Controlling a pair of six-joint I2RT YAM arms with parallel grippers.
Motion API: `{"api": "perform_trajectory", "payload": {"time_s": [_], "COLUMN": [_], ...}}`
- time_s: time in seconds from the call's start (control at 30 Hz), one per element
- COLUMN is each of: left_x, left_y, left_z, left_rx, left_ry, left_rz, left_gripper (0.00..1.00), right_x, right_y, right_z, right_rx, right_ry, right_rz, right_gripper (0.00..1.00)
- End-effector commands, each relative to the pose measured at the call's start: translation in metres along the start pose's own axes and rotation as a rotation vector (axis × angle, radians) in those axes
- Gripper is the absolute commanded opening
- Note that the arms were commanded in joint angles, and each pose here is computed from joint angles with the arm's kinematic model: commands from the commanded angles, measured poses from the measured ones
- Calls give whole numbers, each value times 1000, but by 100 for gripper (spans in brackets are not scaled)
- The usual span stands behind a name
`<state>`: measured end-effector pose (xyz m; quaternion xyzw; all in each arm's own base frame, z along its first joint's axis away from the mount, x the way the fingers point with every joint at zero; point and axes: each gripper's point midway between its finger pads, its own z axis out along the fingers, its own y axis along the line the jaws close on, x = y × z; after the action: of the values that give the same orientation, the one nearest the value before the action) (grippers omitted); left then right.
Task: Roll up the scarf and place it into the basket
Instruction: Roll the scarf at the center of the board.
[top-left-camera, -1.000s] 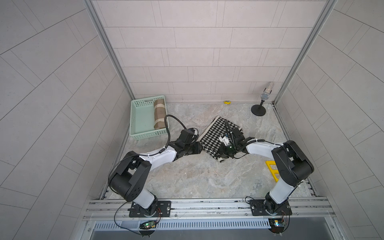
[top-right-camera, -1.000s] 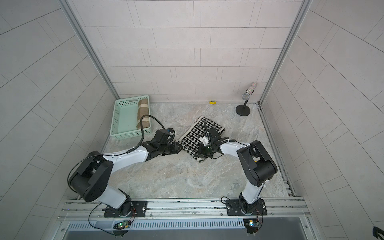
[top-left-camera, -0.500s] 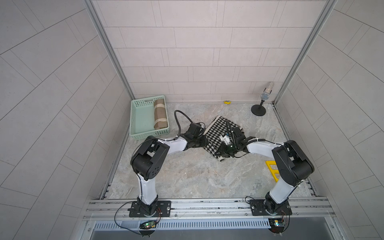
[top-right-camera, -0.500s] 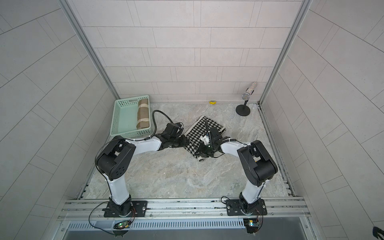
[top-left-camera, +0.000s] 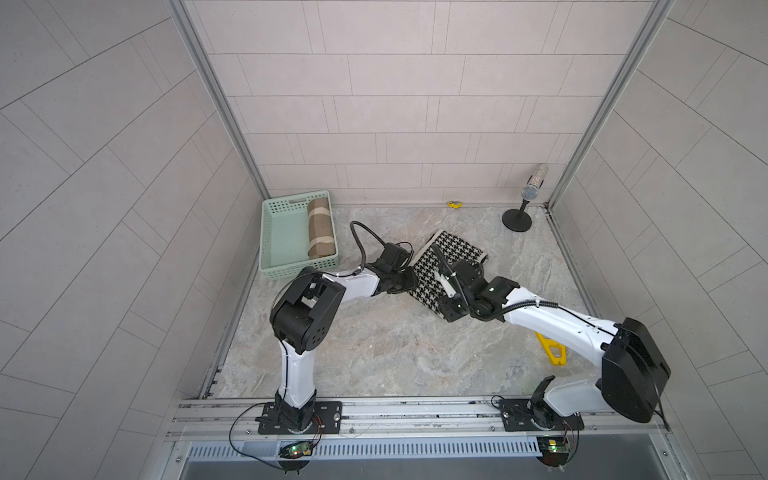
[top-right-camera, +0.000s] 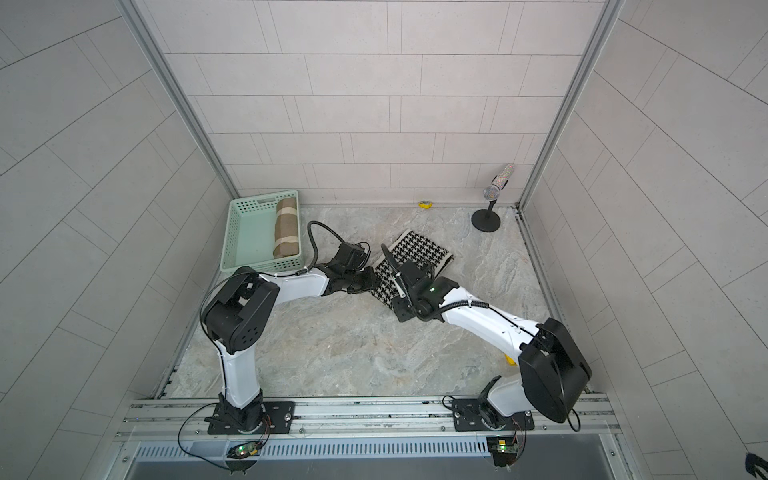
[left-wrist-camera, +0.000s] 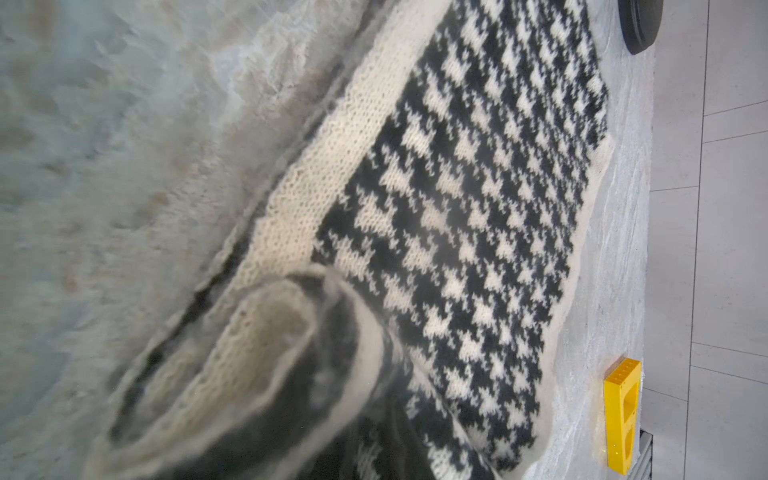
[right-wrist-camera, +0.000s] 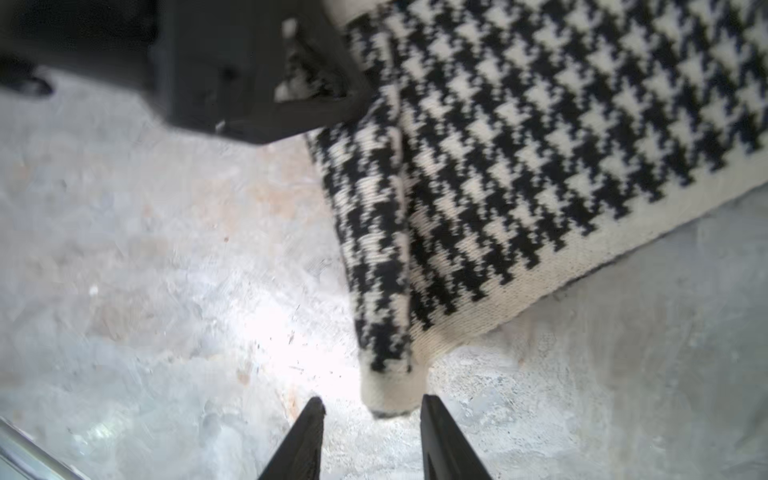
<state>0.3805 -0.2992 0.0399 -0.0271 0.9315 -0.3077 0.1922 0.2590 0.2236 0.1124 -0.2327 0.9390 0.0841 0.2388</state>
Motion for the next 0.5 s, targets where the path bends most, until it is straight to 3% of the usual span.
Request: {"api": "perform_trajectory", "payload": {"time_s": [0.0,0.47], "left_x": [7,8], "left_y": [16,14], "left_z": [8,13], "left_rx": [-54,-52], "left_ry": [38,69], "left_rz": [-55,-55], "left_gripper": [18,18], "right_x": [4,4], "right_y": [-7,-45], "right_z": [-6,61], "right_rx": [146,280], "right_ry": [-4,141], "right_rz": [-168,-162], "right_gripper": [37,27]}}
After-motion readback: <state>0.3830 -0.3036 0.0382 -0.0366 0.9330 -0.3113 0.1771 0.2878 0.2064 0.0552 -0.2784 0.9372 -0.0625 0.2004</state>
